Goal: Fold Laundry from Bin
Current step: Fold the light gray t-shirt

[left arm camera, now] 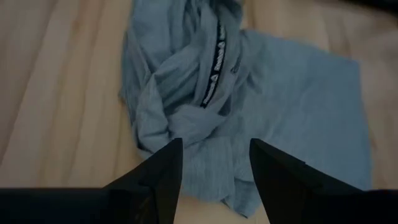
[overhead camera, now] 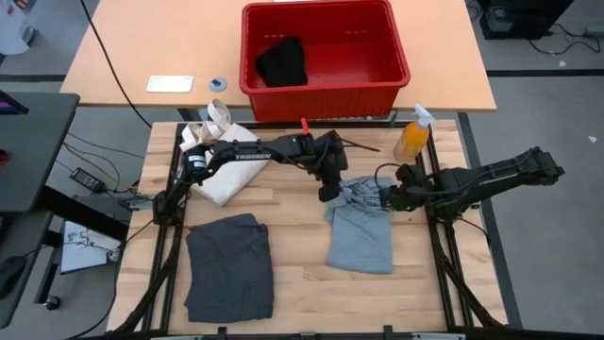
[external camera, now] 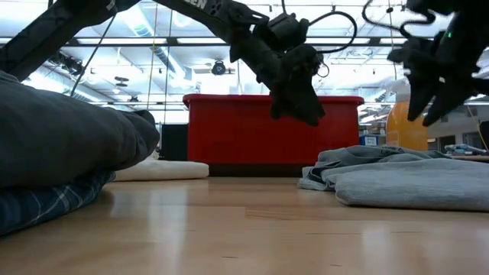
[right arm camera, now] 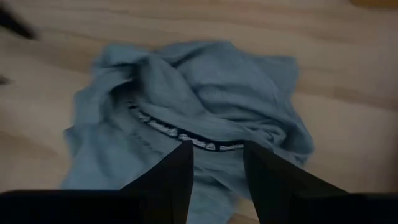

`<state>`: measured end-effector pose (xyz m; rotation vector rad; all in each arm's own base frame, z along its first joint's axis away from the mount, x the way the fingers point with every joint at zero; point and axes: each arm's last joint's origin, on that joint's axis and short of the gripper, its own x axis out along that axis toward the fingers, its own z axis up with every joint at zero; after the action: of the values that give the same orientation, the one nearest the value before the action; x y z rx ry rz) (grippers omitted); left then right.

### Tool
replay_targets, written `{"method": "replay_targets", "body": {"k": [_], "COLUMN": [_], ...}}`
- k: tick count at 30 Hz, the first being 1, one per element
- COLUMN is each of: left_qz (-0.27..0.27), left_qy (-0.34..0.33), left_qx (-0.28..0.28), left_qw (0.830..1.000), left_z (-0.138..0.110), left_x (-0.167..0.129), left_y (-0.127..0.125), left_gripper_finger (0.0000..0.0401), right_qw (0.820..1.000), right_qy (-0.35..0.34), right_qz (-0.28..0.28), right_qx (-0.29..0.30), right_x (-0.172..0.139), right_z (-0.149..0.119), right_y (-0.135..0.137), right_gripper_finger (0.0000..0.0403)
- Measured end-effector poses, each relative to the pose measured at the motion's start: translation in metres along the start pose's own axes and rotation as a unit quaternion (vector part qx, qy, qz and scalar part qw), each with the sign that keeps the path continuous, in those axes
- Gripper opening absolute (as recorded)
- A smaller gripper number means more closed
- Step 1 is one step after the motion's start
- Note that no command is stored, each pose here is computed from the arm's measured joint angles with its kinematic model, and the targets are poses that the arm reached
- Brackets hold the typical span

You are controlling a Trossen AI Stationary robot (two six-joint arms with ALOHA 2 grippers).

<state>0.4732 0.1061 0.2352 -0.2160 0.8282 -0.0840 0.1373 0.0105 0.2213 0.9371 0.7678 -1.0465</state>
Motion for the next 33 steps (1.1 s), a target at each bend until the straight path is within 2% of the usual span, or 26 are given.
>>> {"method": "replay_targets", "body": {"k": [3, 6, 12, 17, 20, 24, 29, 33], "left_qz": [-0.028, -0.044, -0.047, -0.051, -0.053, -0.056, -0.078, -0.081], "left_qy": [-0.017, -0.015, -0.015, -0.019, -0.023, -0.033, -0.046, -0.043], "left_qx": [0.009, 0.019, 0.032, 0.043, 0.044, 0.05, 0.056, 0.068], "left_qw": [0.999, 0.999, 0.998, 0.998, 0.997, 0.997, 0.994, 0.993], "left_z": [0.002, 0.0, -0.003, -0.005, -0.005, -0.002, 0.0, -0.003], "left_x": [-0.002, 0.0, 0.008, 0.018, 0.02, 0.02, 0.021, 0.031], "left_y": [0.008, 0.015, 0.018, 0.019, 0.018, 0.016, 0.014, 0.013], "left_gripper_finger": [0.0189, 0.0189, 0.0189, 0.0189, 0.0189, 0.0189, 0.0189, 0.0189], "right_qw": [0.998, 0.997, 0.994, 0.986, 0.983, 0.984, 0.978, 0.973], "right_qy": [0.007, 0.017, 0.072, 0.135, 0.133, 0.082, 0.087, 0.094], "right_qz": [-0.023, -0.037, -0.056, -0.093, -0.126, -0.159, -0.186, -0.205], "right_qx": [0.054, 0.072, 0.053, 0.002, 0.007, 0.017, -0.027, -0.041], "right_x": [0.01, 0.014, 0.018, 0.028, 0.034, 0.043, 0.058, 0.069], "right_z": [-0.004, -0.006, -0.007, -0.01, -0.009, -0.008, -0.008, -0.01], "right_y": [-0.003, -0.002, 0.002, 0.005, 0.004, 0.005, 0.01, 0.013], "right_gripper_finger": [0.0147, 0.0148, 0.0159, 0.0198, 0.0228, 0.0251, 0.0243, 0.0204]}}
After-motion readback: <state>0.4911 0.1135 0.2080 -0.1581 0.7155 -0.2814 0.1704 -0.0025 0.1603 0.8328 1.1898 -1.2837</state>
